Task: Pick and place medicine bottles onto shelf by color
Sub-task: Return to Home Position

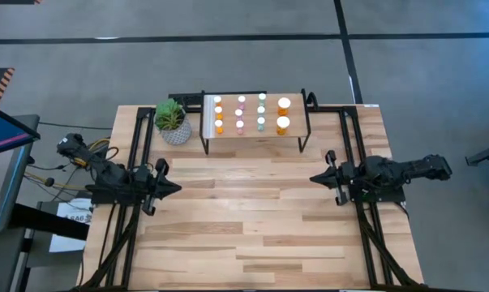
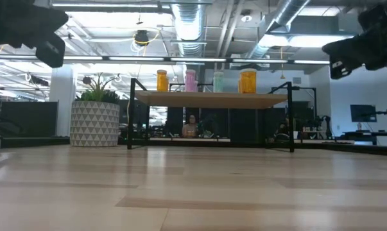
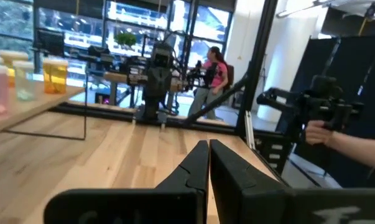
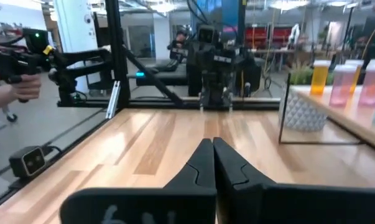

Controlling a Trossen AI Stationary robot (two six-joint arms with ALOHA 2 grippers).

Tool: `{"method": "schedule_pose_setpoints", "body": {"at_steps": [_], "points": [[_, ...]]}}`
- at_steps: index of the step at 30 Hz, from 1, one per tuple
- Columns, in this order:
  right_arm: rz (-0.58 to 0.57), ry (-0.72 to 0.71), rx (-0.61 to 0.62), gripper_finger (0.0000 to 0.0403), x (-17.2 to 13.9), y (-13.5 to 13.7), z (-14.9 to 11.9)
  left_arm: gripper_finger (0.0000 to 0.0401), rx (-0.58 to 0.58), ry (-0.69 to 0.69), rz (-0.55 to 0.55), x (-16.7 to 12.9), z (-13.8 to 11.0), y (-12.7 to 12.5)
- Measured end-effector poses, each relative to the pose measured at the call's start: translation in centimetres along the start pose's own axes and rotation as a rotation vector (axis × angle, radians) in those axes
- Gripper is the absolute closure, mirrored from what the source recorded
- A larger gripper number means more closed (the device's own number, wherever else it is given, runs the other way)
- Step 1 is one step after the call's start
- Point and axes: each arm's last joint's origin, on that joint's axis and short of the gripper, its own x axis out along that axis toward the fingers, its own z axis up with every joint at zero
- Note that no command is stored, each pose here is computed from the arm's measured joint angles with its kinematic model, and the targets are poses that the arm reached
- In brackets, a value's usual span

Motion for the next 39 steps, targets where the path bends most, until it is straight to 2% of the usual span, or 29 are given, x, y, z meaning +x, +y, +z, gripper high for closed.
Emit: {"method": "schedule_pose_setpoints", "body": {"at_steps": [5, 12, 18, 24, 39], "points": [[-0.001, 0.038, 0.037, 0.0397, 0.1, 0.0, -0.3, 0.0401, 0.033, 0.033, -0.045, 0.1, -0.3, 0.1], [-0.005, 0.045, 0.037, 0.0369, 0.1, 0.0, -0.4, 0.0401, 0.131, 0.081, -0.099, 0.1, -0.8, 0.0], [-0.006, 0.048, 0.037, 0.0361, 0.1, 0.0, -0.4, 0.0401, 0.147, 0.137, -0.142, 0.0, -1.3, 0.0], [-0.008, 0.05, 0.037, 0.0361, 0.1, 0.0, -0.4, 0.0401, 0.133, 0.144, -0.073, 0.0, -1.3, 0.2], [-0.009, 0.052, 0.037, 0.036, 0.1, 0.0, -0.5, 0.0401, 0.135, 0.152, -0.063, 0.0, -1.3, 0.2]]}}
